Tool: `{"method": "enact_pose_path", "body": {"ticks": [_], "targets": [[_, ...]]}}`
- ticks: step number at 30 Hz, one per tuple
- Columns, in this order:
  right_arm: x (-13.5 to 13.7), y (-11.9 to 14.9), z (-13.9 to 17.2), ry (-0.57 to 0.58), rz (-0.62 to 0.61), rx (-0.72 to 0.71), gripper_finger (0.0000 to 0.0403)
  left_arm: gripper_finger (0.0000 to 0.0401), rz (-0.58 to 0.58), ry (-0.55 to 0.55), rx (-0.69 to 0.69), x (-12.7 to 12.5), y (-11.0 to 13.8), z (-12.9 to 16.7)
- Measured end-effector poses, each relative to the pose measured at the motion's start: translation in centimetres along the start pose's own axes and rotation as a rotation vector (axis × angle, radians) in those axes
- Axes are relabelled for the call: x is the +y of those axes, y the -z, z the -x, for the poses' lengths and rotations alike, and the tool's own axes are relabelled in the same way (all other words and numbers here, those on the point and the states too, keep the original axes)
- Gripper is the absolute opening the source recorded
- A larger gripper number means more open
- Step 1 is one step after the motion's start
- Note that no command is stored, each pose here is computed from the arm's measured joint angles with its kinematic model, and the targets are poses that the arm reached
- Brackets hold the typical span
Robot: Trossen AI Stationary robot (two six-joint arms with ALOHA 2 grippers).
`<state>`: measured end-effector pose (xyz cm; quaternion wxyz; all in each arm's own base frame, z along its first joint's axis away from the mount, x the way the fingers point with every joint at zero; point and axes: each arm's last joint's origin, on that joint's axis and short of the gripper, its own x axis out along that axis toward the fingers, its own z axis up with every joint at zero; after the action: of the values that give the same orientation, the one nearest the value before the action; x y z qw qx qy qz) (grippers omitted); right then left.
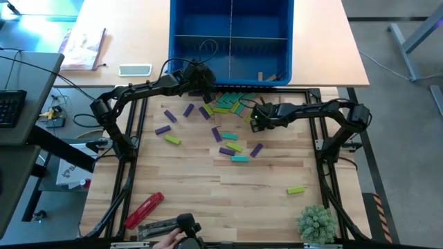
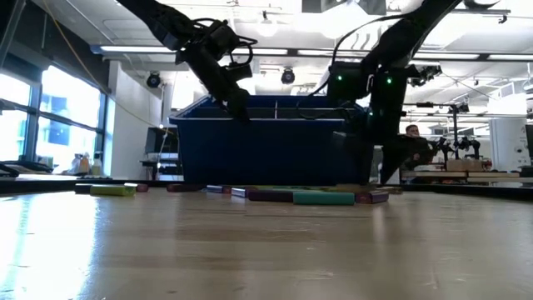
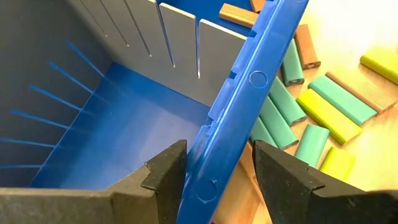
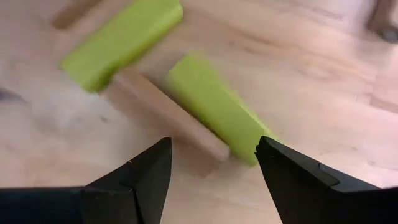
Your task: Sort blocks
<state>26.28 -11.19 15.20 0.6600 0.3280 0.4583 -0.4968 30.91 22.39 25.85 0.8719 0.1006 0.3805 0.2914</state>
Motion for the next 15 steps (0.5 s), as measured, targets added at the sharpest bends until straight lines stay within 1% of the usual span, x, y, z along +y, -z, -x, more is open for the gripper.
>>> {"method": "enact_pose_path", "body": {"ticks": [2, 4, 6, 8, 11, 15], "targets": [[0.1, -0.1, -0.1, -0.005, -0.023, -0.025, 0.0224, 0.0164, 0.000, 0.000, 0.000, 0.0, 0.0, 0.0], [0.3, 0.0, -0.3, -0.037, -0.018, -0.053, 0.0224, 0.0164, 0.000, 0.001, 0.002, 0.0, 0.0, 0.0], [1.0, 0.1, -0.3, -0.086, 0.060, -0.095, 0.0224, 0.0164, -0.001, 0.002, 0.004, 0.0, 0.0, 0.0], [1.7, 0.1, -0.1, -0.130, 0.171, -0.142, 0.0224, 0.0164, -0.001, 0.002, 0.005, 0.0, 0.0, 0.0], [2.2, 0.2, 0.1, -0.146, 0.311, -0.174, 0.0224, 0.0164, 0.000, 0.002, 0.004, 0.0, 0.0, 0.0], [1.4, 0.2, -0.2, -0.106, 0.359, -0.113, 0.0224, 0.0164, -0.001, 0.002, 0.005, 0.0, 0.0, 0.0]]}}
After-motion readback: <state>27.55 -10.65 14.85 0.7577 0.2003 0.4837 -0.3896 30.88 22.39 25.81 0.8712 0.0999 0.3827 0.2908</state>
